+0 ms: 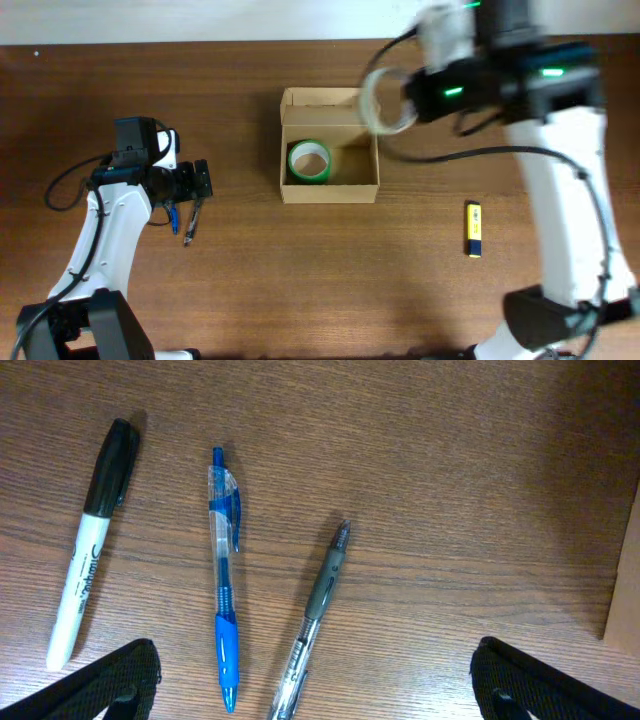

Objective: Pack container
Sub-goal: 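Carry the white tape into the box onto the green tape, release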

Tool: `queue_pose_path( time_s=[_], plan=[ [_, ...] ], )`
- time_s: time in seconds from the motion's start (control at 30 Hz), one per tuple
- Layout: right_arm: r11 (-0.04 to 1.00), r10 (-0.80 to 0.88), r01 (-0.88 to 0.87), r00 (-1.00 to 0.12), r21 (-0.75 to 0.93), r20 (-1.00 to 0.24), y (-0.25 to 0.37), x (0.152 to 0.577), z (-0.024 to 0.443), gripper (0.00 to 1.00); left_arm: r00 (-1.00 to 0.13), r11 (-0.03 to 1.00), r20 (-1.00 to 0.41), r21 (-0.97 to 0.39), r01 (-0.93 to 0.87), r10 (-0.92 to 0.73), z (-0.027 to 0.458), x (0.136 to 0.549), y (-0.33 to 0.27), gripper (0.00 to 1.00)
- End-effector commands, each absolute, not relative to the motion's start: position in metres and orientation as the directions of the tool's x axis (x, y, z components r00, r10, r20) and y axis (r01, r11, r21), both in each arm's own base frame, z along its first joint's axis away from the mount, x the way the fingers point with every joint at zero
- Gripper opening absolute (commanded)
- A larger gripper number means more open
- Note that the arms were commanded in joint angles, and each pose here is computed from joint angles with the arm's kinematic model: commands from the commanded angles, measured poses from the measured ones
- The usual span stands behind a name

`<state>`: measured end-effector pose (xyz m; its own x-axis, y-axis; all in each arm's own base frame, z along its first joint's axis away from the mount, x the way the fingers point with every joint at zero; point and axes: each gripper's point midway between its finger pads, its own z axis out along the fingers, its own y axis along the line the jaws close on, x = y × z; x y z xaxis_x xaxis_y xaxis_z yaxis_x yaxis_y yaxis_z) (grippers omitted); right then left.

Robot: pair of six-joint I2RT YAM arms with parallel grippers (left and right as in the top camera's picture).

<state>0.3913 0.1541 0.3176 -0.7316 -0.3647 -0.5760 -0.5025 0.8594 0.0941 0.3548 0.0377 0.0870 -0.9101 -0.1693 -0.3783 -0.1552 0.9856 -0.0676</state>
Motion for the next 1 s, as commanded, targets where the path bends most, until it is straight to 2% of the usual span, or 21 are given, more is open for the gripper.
queue_pose_path(
  time_s=[0.0,0.17,0.23,0.4,0.63,0.97],
  plan=[
    [0.791,-0.577,-0.606,-0.690,-0.087,-0.438,0.179,0.401,0.263,0.04,-0.908,0.987,-0.387,-0.073,-0.142,-0.159,0.090,0.359,0.037,0.99],
    [0.684,-0.711,-0.722,-0.627,-0.103,-0.319,0.229,0.394,0.210,0.04,-0.908,0.987,-0.387,-0.073,-0.142,-0.159,0.090,0.359,0.037,0.99],
    [0.673,-0.735,-0.723,-0.629,-0.158,-0.253,0.236,0.402,0.181,0.04,-0.908,0.987,-0.387,-0.073,-0.142,-0.159,0.090,0.359,0.037,0.99],
    [0.687,-0.727,-0.700,-0.659,-0.194,-0.194,0.237,0.422,0.137,0.04,-0.908,0.987,-0.387,-0.073,-0.142,-0.159,0.090,0.359,0.037,0.99],
    [0.731,-0.678,-0.673,-0.699,-0.110,-0.228,0.244,0.436,0.114,0.04,-0.908,0.987,-0.387,-0.073,-0.142,-0.159,0.090,0.359,0.037,0.99],
    [0.771,-0.630,-0.630,-0.731,-0.097,-0.260,0.254,0.450,0.094,0.04,-0.908,0.987,-0.387,-0.073,-0.142,-0.160,0.090,0.359,0.037,0.99]
  ],
)
